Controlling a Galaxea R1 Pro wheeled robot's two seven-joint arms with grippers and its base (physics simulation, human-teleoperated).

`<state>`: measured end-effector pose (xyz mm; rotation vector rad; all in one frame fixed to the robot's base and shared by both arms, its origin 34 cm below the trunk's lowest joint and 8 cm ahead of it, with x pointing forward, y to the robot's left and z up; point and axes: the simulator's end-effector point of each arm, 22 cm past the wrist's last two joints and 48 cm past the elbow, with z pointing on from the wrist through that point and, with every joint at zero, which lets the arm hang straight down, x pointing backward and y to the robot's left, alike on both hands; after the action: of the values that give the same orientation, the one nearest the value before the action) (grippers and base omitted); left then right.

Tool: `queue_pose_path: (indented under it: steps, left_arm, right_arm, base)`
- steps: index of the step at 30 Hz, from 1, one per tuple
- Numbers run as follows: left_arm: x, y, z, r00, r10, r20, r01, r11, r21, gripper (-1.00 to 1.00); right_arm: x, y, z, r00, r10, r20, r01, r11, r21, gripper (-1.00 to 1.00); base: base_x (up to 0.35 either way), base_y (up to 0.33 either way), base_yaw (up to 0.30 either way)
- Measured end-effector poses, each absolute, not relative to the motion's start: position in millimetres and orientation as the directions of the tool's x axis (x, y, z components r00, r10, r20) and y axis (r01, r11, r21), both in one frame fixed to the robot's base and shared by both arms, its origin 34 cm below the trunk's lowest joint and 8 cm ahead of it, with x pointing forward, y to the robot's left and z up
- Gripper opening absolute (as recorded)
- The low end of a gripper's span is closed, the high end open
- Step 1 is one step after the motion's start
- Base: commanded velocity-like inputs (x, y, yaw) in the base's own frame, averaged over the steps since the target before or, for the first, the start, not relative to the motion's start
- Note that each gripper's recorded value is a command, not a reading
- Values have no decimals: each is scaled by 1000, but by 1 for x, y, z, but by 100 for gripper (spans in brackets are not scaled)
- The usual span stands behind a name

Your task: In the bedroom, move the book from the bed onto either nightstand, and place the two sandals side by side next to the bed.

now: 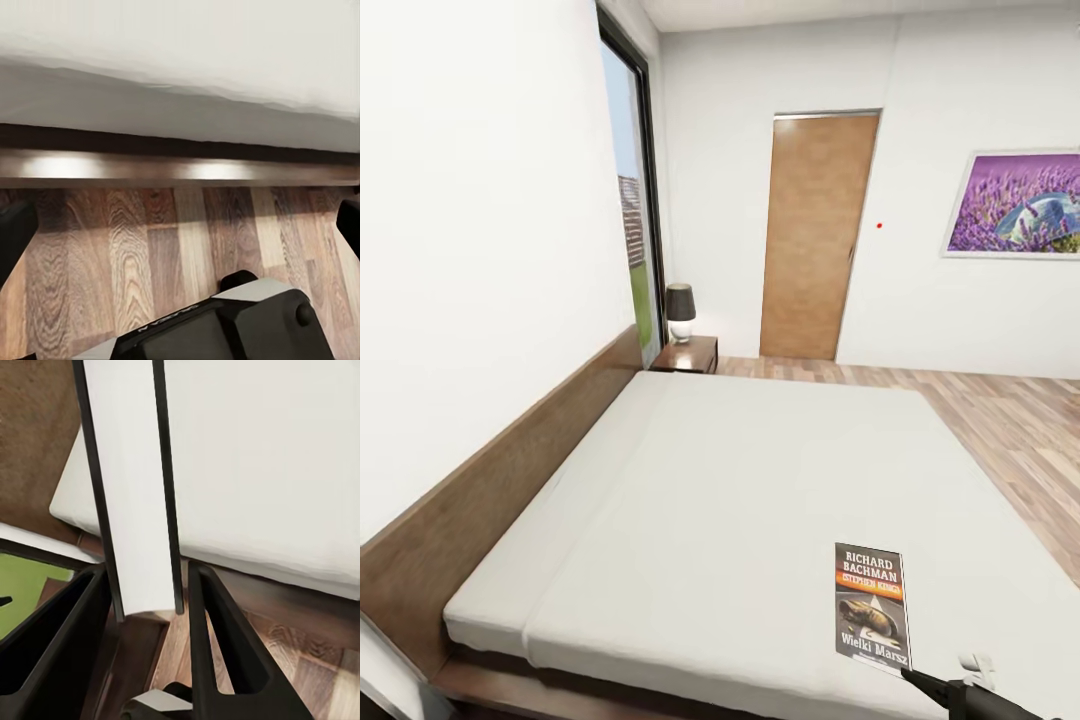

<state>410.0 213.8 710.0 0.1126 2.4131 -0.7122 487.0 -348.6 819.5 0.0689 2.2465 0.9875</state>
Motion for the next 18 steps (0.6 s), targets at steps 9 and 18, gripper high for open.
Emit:
queue_pose_path:
  steps: [9, 18]
  left_arm:
    - [414, 213, 714, -800, -86, -593, 250, 851, -462, 100]
    - [418, 212, 719, -792, -87, -604, 257, 850, -459, 100]
  right_arm:
    - [489, -348, 825, -764, 300, -571, -220, 711, 668, -100]
    - [492, -349, 831, -755, 300, -583, -229, 711, 664, -100]
  base:
    - [0, 0, 0]
    - [0, 0, 0]
